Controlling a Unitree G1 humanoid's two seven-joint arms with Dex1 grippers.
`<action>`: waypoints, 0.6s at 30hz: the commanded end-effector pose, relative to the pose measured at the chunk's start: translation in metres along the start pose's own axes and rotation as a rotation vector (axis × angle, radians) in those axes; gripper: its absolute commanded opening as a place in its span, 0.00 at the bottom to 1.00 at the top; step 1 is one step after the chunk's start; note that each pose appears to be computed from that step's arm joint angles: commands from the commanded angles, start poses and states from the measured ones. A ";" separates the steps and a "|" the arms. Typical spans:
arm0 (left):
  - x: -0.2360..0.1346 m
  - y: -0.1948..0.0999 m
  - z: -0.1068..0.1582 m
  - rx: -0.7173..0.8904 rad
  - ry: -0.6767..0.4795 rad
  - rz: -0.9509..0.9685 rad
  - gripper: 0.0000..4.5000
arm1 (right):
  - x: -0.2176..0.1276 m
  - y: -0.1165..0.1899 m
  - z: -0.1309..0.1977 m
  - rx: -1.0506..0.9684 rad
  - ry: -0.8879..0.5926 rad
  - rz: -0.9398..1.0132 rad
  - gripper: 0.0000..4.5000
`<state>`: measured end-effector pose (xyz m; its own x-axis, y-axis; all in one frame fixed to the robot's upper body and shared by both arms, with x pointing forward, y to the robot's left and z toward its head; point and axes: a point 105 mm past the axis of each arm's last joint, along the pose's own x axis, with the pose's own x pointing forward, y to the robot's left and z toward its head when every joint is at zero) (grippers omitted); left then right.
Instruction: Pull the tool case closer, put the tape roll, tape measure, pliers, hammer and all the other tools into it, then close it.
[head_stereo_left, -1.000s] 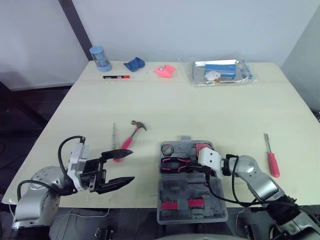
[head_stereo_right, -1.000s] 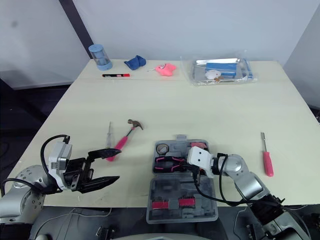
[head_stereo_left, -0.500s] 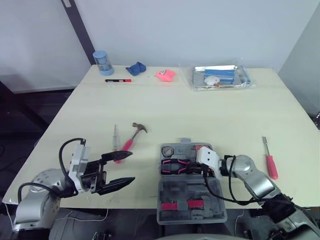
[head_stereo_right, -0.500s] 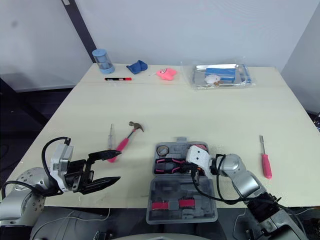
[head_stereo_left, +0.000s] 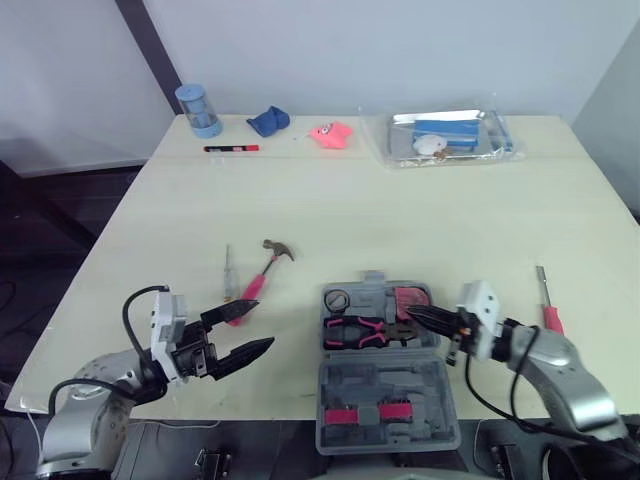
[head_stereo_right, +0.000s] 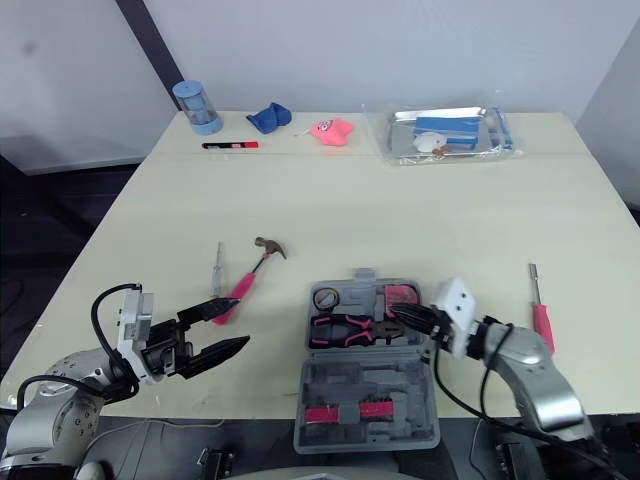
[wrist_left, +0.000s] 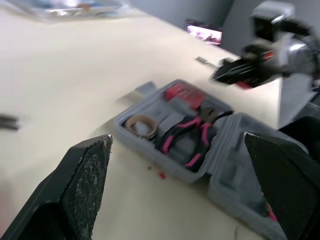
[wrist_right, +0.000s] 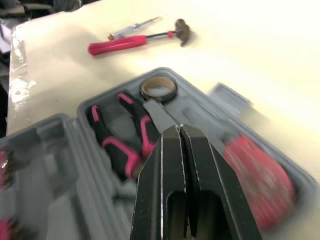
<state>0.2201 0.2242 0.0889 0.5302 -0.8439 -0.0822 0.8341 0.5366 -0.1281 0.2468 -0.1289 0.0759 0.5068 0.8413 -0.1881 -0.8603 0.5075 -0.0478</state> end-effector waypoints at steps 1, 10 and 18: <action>-0.017 0.005 -0.003 0.013 0.031 0.059 1.00 | -0.039 -0.003 -0.001 -0.028 0.006 -0.049 0.20; -0.051 0.015 -0.028 -0.009 0.130 0.155 1.00 | -0.136 0.001 -0.028 0.038 0.183 -0.219 1.00; -0.034 0.012 -0.031 0.033 0.165 0.086 1.00 | -0.133 -0.007 -0.030 0.010 0.191 -0.245 1.00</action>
<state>0.2069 0.2679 0.0560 0.6044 -0.7570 -0.2484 0.7601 0.6413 -0.1048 0.1793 -0.2542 0.0693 0.6796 0.6372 -0.3635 -0.7056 0.7034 -0.0861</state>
